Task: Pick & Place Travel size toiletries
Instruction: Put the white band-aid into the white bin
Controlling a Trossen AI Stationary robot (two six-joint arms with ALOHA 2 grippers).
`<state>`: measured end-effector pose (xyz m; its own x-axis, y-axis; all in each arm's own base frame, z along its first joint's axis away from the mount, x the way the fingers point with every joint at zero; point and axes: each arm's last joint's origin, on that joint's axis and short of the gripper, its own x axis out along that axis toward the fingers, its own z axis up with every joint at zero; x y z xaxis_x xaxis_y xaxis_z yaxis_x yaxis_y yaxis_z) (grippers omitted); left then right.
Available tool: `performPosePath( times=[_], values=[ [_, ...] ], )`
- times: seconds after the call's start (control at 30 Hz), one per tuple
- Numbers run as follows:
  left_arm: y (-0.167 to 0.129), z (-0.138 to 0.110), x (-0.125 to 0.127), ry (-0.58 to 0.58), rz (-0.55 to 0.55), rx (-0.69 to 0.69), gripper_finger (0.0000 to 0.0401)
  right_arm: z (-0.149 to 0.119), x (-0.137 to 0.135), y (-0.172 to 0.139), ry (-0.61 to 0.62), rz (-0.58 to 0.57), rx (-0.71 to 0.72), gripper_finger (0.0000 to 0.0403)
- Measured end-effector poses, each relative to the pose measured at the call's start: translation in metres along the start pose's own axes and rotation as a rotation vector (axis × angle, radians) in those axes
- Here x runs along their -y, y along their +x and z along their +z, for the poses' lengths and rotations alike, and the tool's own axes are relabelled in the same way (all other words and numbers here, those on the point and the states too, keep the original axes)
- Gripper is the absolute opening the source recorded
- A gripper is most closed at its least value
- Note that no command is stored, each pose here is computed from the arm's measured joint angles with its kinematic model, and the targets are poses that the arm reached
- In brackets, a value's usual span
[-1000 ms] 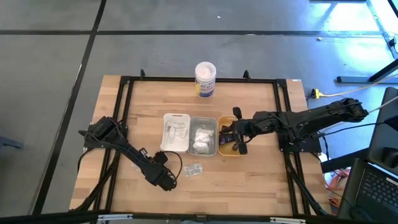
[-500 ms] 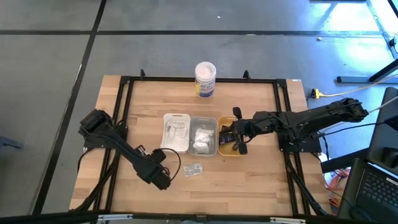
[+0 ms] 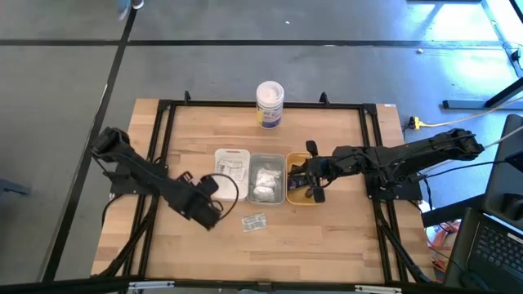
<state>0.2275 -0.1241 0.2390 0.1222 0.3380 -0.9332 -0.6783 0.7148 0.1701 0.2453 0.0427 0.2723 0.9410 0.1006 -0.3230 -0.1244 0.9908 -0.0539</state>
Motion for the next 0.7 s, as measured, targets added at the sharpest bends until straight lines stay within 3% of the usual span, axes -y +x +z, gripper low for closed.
performPosePath(
  times=[0.37, 0.5, 0.7],
  values=[
    [-0.017, 0.042, -0.032, 0.009, -0.068, 0.227, 0.0002, 0.0, 0.0, 0.0, -0.001, 0.0, 0.0, 0.0028],
    [-0.014, 0.061, -0.027, 0.135, -0.109, 0.297, 0.0002, 0.0, 0.0, 0.0, -0.001, 0.0, 0.0, 0.0024],
    [-0.005, 0.081, -0.022, 0.425, -0.096, 0.37, 0.0002, -0.001, 0.0, 0.0, -0.002, 0.0, -0.01, 0.0031]
  ],
)
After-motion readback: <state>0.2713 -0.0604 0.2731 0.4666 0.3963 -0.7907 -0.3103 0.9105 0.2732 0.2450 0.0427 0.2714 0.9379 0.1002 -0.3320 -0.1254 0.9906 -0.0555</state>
